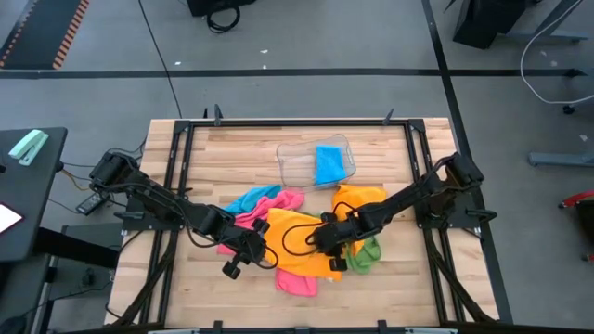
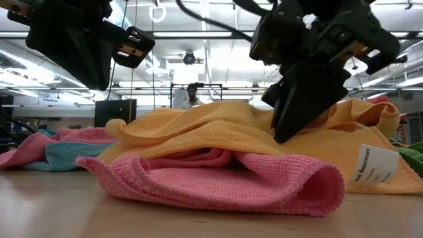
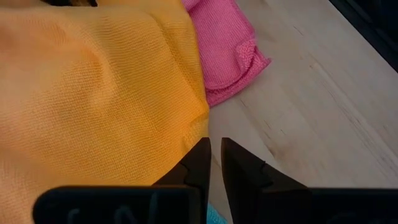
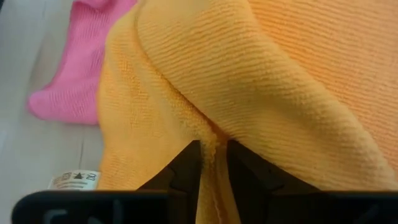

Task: Fold microfiber towels
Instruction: Fold the left yellow microfiber cloth

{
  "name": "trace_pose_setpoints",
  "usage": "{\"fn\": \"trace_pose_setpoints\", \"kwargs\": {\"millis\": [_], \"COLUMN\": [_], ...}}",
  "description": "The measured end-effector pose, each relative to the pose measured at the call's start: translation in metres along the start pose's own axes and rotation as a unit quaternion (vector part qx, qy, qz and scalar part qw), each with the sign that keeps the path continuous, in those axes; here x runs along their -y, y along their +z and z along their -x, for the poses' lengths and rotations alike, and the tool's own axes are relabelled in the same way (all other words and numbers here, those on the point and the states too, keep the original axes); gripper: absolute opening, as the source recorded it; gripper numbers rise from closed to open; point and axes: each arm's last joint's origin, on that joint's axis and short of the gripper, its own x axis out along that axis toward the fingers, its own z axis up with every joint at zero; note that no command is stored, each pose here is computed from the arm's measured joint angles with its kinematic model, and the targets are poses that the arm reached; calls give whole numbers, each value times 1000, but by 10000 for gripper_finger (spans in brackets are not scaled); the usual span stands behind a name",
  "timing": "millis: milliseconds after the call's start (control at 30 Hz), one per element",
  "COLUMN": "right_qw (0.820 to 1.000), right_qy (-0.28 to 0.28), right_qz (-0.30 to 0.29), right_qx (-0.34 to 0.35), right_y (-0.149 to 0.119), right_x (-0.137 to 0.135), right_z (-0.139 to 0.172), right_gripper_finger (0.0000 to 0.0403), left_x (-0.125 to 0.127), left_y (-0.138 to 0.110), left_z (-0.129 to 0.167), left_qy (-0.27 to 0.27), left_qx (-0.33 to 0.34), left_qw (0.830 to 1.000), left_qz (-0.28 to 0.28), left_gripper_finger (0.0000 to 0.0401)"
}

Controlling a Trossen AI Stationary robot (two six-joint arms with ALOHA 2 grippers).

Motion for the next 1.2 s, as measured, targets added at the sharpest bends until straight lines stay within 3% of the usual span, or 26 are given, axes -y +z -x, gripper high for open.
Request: {"fn": "trace_pose_setpoints", "kwargs": {"millis": [300,567,900,1200], "right_qw": [999,997,989,990], "right_qy": [22,42,59,50], "right_qz": [-50,-71,-138,-132], "right_qx": [-4,-11,-7,-17], "right_y": [5,5,13,11], "right_x": [17,18,25,25], "right_z": [2,2,5,5], "right_gripper_finger": [87,87,87,87], "left_x": [0,0,0,0], "left_y": [0,0,0,0], "left_z": [0,0,0,0], "left_qy": [0,0,0,0], "left_qx": [0,0,0,-1], "left_qw": [1000,1000,1000,1000], "left_qz": [2,2,2,12], "left_gripper_finger": [39,45,35,43]}}
